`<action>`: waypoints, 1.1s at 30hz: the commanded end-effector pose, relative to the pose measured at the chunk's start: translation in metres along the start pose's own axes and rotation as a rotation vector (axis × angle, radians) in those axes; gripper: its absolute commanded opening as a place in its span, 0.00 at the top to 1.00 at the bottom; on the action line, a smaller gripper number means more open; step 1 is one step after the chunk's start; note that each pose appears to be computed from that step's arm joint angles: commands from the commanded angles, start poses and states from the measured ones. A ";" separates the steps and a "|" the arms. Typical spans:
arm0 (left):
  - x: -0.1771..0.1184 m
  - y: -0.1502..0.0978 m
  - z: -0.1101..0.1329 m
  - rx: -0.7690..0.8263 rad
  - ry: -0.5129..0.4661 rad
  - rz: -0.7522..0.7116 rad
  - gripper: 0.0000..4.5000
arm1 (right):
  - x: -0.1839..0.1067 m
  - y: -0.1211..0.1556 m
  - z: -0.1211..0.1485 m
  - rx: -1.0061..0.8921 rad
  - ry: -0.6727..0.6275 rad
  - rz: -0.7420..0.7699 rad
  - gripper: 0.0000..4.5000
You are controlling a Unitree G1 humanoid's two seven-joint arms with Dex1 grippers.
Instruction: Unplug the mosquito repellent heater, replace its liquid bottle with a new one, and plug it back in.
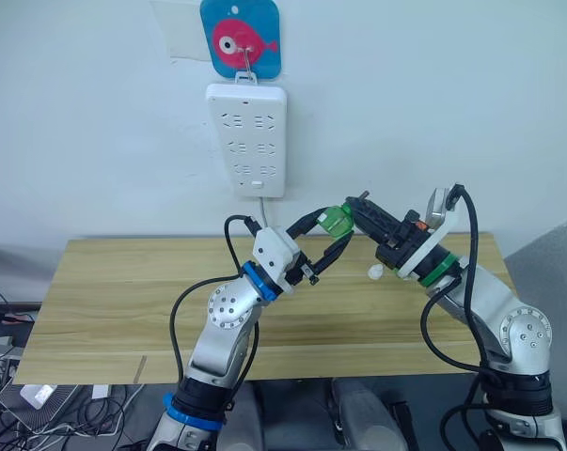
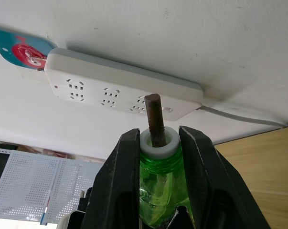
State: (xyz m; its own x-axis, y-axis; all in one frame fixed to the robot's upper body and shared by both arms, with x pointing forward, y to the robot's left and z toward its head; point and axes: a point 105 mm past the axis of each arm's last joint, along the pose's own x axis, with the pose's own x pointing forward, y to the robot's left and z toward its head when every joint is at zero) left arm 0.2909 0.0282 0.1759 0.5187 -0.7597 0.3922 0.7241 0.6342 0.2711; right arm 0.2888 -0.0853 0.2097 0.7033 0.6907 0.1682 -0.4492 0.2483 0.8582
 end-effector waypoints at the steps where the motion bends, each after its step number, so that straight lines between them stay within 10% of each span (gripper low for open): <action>1: 0.004 0.003 0.012 0.020 -0.044 0.016 0.51 | -0.005 0.015 -0.013 -0.095 0.094 0.055 0.60; 9: -0.007 0.007 0.009 0.017 -0.015 -0.009 0.51 | -0.081 -0.039 -0.005 -0.522 0.476 -0.275 0.01; 17: -0.016 -0.004 0.000 -0.008 0.013 -0.004 0.51 | -0.158 -0.113 0.101 -0.847 0.586 -0.838 0.01; 33: -0.023 -0.019 -0.002 -0.036 0.057 -0.039 0.51 | -0.173 -0.172 0.123 -0.801 0.693 -1.014 0.01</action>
State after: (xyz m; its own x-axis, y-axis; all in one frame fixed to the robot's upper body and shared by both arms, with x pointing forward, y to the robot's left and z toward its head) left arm 0.2758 0.0372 0.1473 0.5470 -0.7843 0.2927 0.7576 0.6125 0.2255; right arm 0.3088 -0.3255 0.0853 0.5843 0.1325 -0.8006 -0.2742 0.9608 -0.0412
